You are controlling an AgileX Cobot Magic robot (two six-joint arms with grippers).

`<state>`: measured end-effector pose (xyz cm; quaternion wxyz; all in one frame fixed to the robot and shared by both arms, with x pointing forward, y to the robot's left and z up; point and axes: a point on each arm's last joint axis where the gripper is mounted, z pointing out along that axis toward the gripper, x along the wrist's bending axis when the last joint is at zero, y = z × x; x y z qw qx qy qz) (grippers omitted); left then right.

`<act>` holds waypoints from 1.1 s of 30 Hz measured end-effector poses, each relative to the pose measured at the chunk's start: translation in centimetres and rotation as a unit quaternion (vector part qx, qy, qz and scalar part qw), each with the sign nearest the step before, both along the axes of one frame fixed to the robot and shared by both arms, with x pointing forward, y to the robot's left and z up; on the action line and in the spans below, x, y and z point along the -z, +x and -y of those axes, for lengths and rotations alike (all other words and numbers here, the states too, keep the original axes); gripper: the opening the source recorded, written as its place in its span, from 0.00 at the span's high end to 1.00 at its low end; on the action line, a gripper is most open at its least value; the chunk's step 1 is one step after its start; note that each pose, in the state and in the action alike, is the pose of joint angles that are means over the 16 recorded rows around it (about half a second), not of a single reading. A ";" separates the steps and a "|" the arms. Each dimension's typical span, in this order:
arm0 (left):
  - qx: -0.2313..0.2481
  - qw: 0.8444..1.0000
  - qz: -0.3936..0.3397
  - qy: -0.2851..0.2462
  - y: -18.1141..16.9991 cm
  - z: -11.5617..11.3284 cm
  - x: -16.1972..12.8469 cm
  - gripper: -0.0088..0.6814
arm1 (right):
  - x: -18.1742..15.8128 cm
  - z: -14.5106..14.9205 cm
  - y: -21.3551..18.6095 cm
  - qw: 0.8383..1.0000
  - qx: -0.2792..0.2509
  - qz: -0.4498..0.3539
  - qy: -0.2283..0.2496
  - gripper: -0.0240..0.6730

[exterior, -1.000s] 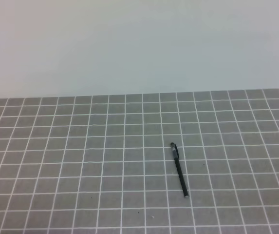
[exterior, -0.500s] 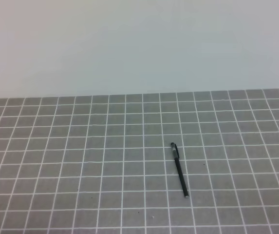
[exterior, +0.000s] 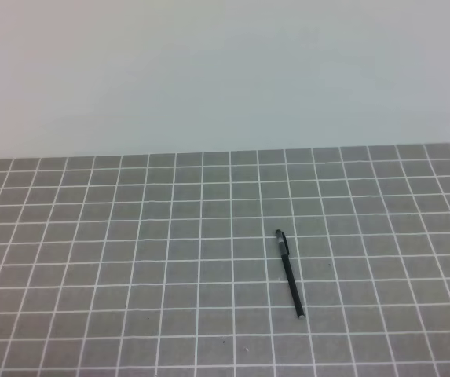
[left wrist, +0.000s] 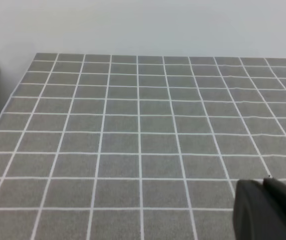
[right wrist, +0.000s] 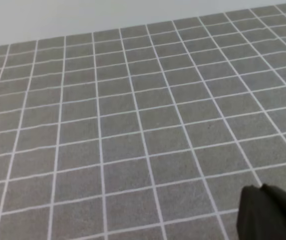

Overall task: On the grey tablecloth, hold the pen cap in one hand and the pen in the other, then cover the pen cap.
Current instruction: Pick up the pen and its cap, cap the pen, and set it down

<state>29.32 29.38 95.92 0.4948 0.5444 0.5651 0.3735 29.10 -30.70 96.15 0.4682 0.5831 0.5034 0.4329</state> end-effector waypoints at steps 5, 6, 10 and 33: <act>0.000 1.000 0.000 0.000 0.0 0.0 0.0 0.99 | 0.1 0.0 0.0 1.000 0.001 -0.008 -0.004 0.96; 0.000 1.000 0.000 0.000 0.0 0.0 0.0 0.99 | 0.1 0.0 0.0 1.000 0.001 -0.009 -0.004 0.96; 0.000 1.000 0.000 0.000 0.0 0.0 0.0 0.99 | 0.1 0.0 0.0 1.000 -0.004 -0.008 -0.008 0.96; 0.000 1.000 0.000 0.000 0.0 0.0 0.0 0.99 | -0.5 -0.7 0.0 0.998 -0.053 0.010 -0.021 0.96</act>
